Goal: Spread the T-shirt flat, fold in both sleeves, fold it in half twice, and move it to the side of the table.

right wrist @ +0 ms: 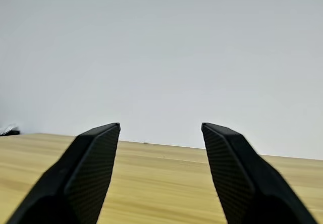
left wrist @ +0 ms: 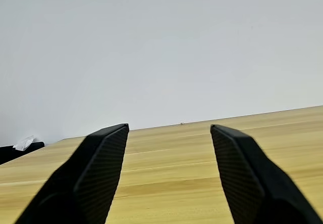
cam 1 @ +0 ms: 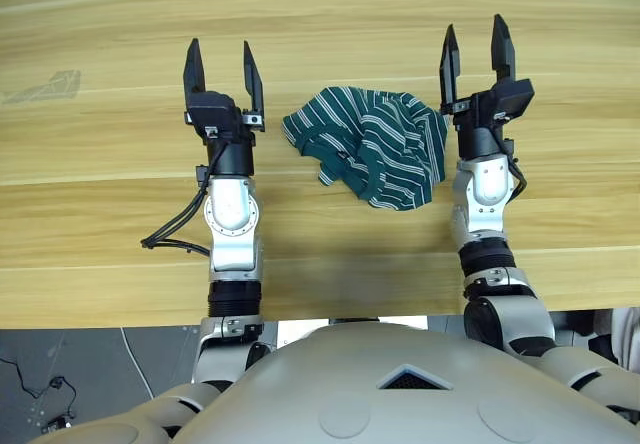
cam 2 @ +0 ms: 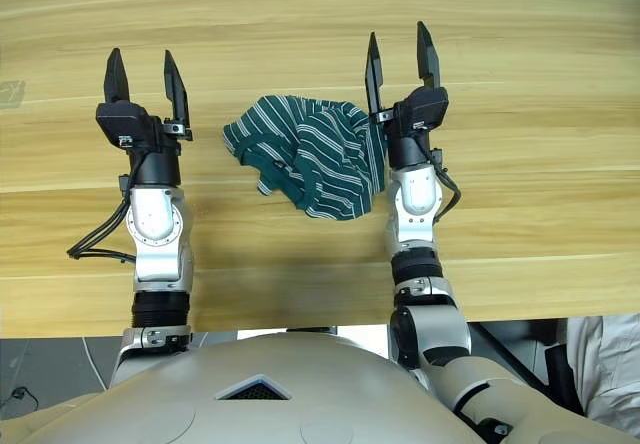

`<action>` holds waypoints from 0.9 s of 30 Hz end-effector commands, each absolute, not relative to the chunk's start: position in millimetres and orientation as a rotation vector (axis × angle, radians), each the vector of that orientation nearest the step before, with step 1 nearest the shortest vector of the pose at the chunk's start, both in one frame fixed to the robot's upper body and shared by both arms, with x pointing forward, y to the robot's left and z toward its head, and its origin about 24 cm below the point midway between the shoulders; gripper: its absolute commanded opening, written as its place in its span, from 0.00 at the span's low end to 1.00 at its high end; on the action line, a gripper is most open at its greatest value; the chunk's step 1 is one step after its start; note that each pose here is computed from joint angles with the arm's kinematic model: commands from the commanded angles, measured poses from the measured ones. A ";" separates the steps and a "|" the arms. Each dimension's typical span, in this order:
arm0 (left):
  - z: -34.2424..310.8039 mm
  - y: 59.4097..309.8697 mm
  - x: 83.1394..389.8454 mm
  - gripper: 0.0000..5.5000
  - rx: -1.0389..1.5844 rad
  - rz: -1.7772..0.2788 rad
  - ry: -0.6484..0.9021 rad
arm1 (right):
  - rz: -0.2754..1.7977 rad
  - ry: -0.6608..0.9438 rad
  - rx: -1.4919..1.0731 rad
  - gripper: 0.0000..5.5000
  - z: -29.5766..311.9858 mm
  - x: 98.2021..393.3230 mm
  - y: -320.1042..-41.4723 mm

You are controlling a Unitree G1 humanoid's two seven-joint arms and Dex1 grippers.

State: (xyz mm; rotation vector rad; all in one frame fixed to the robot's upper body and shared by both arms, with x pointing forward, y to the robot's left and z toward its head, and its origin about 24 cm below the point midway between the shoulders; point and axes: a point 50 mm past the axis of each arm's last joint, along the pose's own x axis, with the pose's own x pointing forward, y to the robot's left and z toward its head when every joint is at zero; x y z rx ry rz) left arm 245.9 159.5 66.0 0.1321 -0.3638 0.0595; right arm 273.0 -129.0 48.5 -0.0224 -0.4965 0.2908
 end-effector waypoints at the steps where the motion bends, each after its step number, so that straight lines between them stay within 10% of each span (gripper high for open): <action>1: 71.3 151.2 250.1 0.55 0.119 0.066 -0.377 | 0.563 -0.405 -0.105 0.55 37.1 235.5 -126.1; 9: 73.9 147.2 240.6 0.55 0.106 0.115 -0.371 | 0.979 -0.130 -0.280 0.55 19.4 158.4 -141.5; 27: 74.8 145.5 238.4 0.55 0.094 0.122 -0.361 | 0.982 -0.113 -0.535 0.55 -1.8 144.8 -134.7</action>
